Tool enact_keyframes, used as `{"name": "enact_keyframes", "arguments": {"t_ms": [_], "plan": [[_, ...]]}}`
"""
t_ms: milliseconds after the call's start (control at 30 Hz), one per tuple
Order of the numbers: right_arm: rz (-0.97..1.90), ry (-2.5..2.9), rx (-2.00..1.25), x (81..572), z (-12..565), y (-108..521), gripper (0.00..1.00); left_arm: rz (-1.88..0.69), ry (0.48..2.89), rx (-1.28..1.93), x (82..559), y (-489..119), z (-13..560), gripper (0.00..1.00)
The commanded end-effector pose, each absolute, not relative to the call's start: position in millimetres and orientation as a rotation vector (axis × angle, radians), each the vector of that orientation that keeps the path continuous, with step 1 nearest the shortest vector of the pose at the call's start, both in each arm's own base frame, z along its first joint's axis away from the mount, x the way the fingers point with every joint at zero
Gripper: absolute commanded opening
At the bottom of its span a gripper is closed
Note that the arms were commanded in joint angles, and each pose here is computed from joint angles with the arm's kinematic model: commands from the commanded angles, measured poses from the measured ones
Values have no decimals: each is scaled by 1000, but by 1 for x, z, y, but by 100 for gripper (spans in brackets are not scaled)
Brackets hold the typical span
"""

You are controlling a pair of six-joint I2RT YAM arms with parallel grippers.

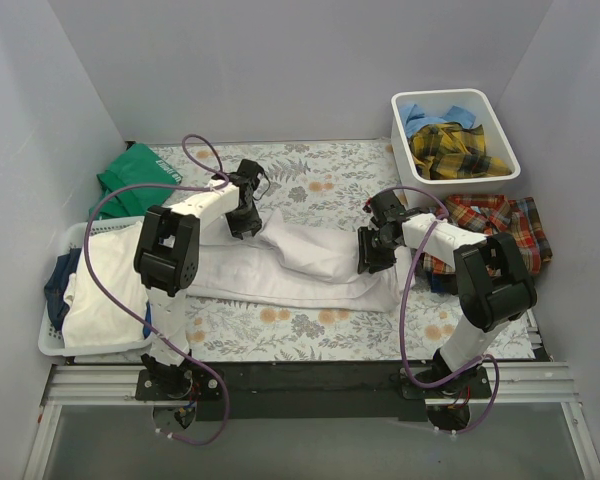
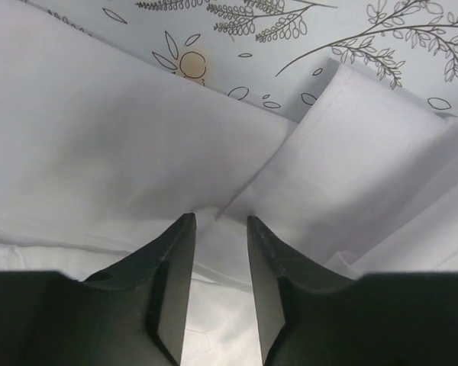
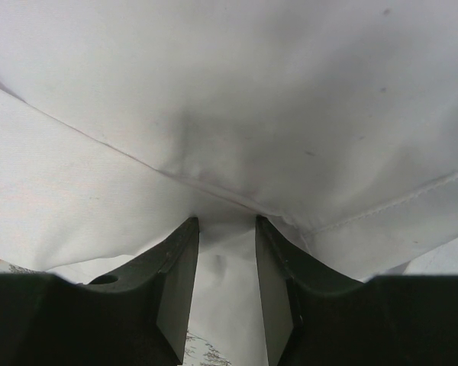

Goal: Fold and stack the long sleeve shirts
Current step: Fold the shirt

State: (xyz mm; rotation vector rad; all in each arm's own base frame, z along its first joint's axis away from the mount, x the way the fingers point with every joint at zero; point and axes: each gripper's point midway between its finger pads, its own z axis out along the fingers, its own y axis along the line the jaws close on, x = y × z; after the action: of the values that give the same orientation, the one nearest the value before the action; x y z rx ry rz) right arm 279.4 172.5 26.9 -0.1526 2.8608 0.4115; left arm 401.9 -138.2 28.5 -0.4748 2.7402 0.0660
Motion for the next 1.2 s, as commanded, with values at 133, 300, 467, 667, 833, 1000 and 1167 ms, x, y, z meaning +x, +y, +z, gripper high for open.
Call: {"name": "enact_keyframes", "arguments": {"t_ms": [133, 300, 467, 667, 833, 1000, 1167], "plan": [[388, 2894, -130, 276, 24, 168, 44, 0, 2628, -457, 420, -142, 79, 40], [387, 2891, -130, 277, 25, 168, 44, -72, 2669, -441, 420, -154, 68, 39], [378, 2891, -131, 277, 26, 167, 44, -85, 2699, -440, 418, -159, 53, 38], [368, 2888, -131, 277, 27, 166, 43, -69, 2730, -434, 412, -158, 38, 33], [370, 2888, -132, 278, 27, 166, 43, -27, 2771, -428, 403, -156, 20, 31], [375, 2887, -130, 279, 28, 167, 43, 24, 2790, -425, 396, -149, 9, 35], [375, 2887, -130, 278, 28, 167, 43, 35, 2789, -426, 395, -148, 8, 22]]}}
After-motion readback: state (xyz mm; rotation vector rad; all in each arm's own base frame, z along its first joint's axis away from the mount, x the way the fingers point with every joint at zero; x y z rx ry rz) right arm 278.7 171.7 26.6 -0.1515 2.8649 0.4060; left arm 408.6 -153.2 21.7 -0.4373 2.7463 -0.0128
